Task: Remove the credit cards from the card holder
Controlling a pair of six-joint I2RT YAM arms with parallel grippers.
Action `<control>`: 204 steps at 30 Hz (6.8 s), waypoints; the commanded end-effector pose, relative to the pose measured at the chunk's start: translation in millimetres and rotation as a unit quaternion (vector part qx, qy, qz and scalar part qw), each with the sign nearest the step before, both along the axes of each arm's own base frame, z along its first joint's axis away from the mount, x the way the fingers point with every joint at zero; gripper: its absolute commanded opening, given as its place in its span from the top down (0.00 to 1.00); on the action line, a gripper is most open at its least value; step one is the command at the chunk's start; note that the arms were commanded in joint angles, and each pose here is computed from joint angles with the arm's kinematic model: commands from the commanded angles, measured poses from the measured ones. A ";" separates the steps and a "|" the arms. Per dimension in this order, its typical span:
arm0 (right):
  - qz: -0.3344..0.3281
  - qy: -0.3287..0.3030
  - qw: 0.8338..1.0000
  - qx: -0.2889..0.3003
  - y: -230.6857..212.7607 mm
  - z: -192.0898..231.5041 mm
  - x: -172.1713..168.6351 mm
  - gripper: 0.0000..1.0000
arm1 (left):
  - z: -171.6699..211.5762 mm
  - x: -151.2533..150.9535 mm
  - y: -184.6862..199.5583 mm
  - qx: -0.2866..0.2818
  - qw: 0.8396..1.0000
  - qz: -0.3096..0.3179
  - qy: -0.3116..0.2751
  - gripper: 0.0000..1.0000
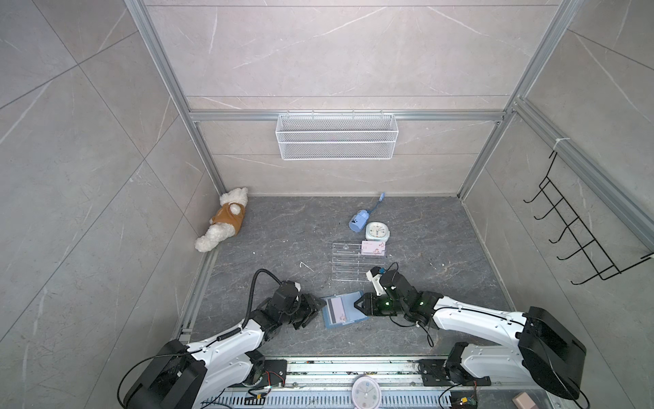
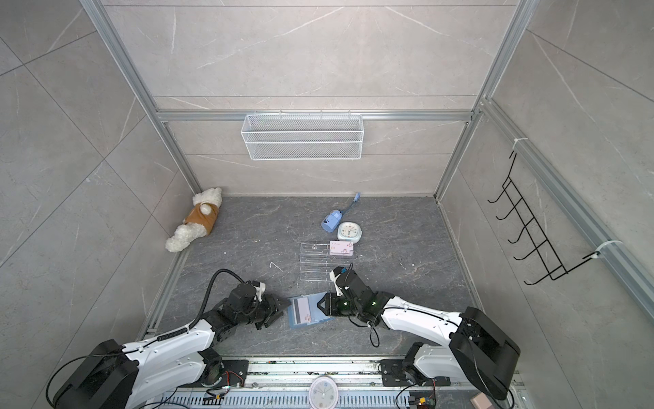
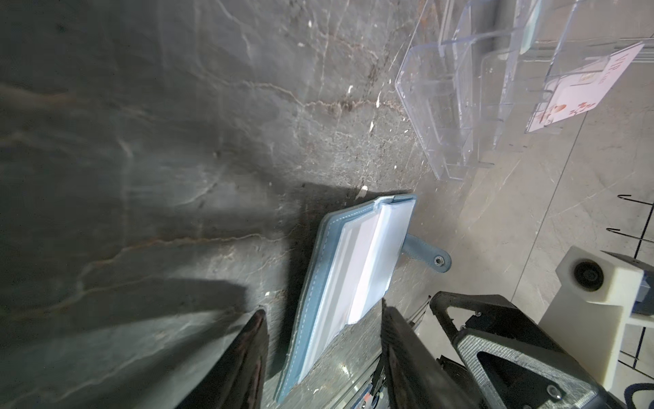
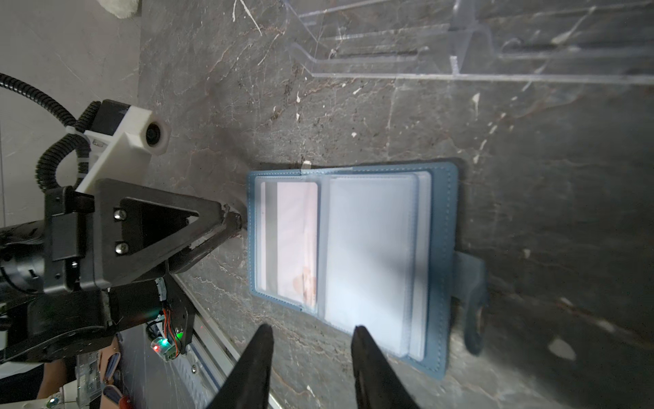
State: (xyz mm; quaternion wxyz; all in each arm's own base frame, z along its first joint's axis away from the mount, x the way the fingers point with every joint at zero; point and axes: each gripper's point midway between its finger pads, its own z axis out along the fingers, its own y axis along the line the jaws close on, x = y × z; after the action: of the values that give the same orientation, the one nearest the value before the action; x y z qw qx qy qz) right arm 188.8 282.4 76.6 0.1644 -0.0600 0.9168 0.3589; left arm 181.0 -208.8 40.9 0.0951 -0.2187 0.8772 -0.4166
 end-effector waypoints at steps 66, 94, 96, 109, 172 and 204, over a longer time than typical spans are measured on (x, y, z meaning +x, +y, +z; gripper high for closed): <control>-0.074 0.034 0.995 -0.064 -33.2 -56.0 -6.1 0.78 | 46.6 13.8 -35.3 -0.021 0.991 -0.082 -0.100 1.00; -0.063 0.047 0.995 -0.059 -29.1 -65.3 -11.3 0.78 | 57.5 15.9 -75.8 -0.043 0.984 -0.127 -0.121 1.00; -0.064 0.046 0.995 -0.059 -30.0 -65.4 -11.5 0.78 | 56.0 14.6 -73.4 -0.038 0.984 -0.127 -0.119 1.00; -0.064 0.045 0.995 -0.062 -32.2 -63.5 -12.5 0.78 | 27.3 -0.2 -25.5 0.104 0.982 -0.128 -0.092 1.00; -0.028 -0.143 0.989 0.002 -44.8 123.5 4.4 0.11 | 62.9 0.1 -88.6 0.015 0.993 -0.091 -0.067 0.29; -0.005 0.016 1.000 0.008 -1.6 -4.5 10.3 0.80 | 25.1 -1.4 -67.5 0.012 0.998 -0.030 -0.049 0.42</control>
State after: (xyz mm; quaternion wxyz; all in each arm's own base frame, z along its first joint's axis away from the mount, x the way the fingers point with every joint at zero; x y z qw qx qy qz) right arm 197.7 278.8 77.9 0.1531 -0.0502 0.9186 0.3608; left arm 176.4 -270.7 62.2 0.1248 -0.1672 0.8902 -0.4049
